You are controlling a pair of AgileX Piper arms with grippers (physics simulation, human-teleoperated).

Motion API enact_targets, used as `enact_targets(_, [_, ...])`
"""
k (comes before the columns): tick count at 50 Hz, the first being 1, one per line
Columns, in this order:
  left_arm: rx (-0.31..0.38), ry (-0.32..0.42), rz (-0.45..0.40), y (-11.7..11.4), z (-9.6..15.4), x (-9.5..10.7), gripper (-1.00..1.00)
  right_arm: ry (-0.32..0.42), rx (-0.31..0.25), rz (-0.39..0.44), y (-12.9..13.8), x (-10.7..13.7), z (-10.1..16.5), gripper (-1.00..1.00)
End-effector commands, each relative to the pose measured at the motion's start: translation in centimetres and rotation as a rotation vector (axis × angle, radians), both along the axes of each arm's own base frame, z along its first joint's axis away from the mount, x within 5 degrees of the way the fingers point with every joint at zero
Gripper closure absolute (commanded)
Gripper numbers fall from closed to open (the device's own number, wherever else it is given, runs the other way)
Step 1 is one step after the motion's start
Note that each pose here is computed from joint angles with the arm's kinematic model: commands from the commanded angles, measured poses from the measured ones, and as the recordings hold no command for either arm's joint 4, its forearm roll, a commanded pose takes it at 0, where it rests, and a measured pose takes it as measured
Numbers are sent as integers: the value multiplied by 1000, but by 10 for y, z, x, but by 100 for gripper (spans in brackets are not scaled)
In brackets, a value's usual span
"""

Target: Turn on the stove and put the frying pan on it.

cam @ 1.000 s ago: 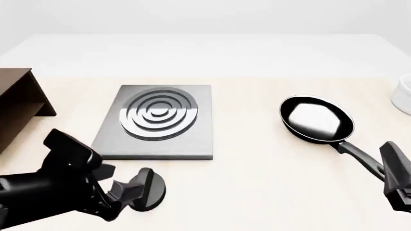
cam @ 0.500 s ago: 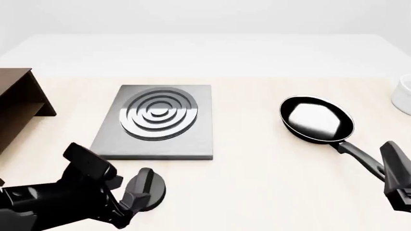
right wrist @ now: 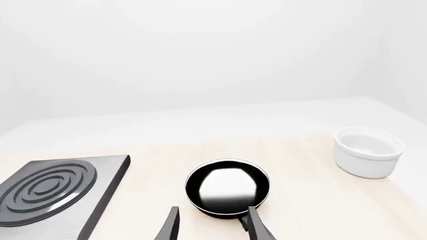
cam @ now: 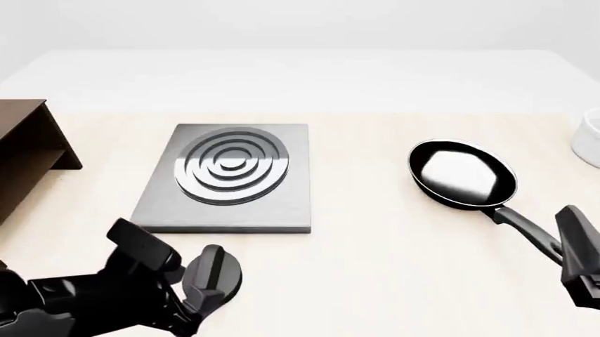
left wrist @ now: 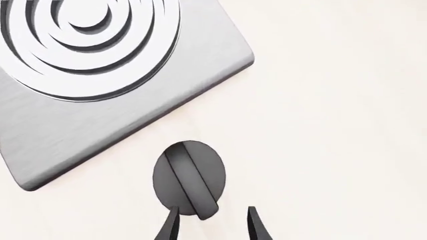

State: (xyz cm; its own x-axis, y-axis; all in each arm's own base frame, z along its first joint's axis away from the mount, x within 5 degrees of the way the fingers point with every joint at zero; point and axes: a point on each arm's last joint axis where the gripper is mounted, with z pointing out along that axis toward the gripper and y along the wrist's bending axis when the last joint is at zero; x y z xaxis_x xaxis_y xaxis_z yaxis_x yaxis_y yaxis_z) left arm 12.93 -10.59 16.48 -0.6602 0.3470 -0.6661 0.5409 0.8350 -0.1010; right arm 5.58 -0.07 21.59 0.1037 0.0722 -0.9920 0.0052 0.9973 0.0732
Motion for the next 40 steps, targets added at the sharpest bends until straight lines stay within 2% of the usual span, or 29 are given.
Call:
enact_targets(1, [8, 9, 1, -1, -7, 2, -100, 0, 0, 0, 0, 0, 0, -100])
enact_targets(40, [28, 39, -24, -12, -28, 7, -100, -2, -3, 2, 0, 0, 0, -100])
